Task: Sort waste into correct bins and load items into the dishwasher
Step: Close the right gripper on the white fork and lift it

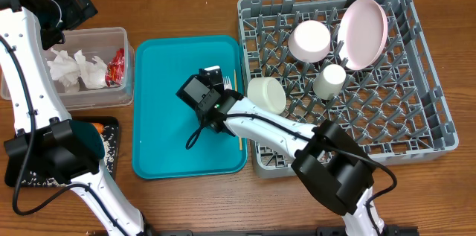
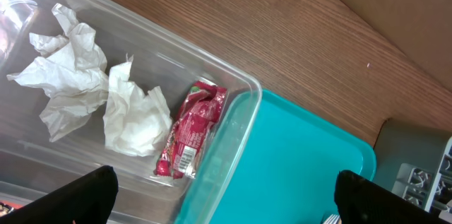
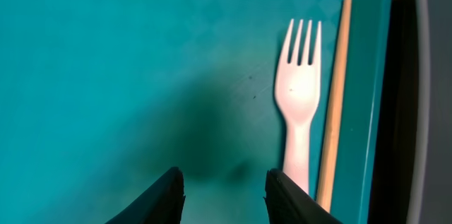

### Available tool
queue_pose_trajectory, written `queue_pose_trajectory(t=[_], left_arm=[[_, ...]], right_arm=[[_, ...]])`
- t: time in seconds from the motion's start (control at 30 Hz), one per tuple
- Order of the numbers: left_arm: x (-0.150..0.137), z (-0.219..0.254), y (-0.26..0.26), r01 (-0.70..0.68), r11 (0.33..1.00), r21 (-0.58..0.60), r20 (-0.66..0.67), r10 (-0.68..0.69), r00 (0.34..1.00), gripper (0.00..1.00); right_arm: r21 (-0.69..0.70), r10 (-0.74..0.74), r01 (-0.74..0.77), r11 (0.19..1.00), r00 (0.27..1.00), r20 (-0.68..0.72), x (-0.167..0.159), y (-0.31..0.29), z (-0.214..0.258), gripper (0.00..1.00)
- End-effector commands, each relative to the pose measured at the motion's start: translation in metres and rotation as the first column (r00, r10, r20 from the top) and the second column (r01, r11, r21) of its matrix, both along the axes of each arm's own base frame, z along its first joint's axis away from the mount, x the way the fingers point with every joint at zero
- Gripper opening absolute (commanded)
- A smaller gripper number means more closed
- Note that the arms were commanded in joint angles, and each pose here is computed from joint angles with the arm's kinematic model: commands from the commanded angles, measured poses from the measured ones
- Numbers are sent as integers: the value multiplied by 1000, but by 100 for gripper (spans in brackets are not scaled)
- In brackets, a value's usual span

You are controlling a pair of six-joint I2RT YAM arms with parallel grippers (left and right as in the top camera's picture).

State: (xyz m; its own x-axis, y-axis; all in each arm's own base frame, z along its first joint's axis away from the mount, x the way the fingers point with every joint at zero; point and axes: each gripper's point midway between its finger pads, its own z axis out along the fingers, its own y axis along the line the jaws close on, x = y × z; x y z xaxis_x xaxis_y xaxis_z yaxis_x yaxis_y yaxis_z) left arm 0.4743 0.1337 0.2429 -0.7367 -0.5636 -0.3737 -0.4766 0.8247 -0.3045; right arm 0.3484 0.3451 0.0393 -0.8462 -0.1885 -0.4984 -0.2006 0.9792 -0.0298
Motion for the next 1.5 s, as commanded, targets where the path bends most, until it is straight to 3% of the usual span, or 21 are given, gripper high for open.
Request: queue_pose_trajectory(t=[0.0, 0.4, 1.13, 1.3, 1.47], left_arm=[[-4, 27, 0, -15, 1000, 21, 60, 14, 998, 100], [-4, 27, 0, -15, 1000, 21, 59, 14, 998, 100], [-4, 27, 0, -15, 1000, 21, 59, 14, 998, 100], [-4, 27, 0, -15, 1000, 21, 59, 14, 998, 100], [-4, 27, 0, -15, 1000, 21, 59, 14, 998, 100]], right_arm=[[-54, -34, 35, 998, 999, 20, 10, -13, -14, 41], [-54, -67, 68, 996, 998, 18, 20, -24, -14, 42], [15, -45, 46, 999, 995, -91, 0, -14, -32, 42], [24, -33, 36, 999, 995, -96, -3, -10, -32, 41], [30, -30, 33, 999, 994, -102, -4, -9, -33, 32]])
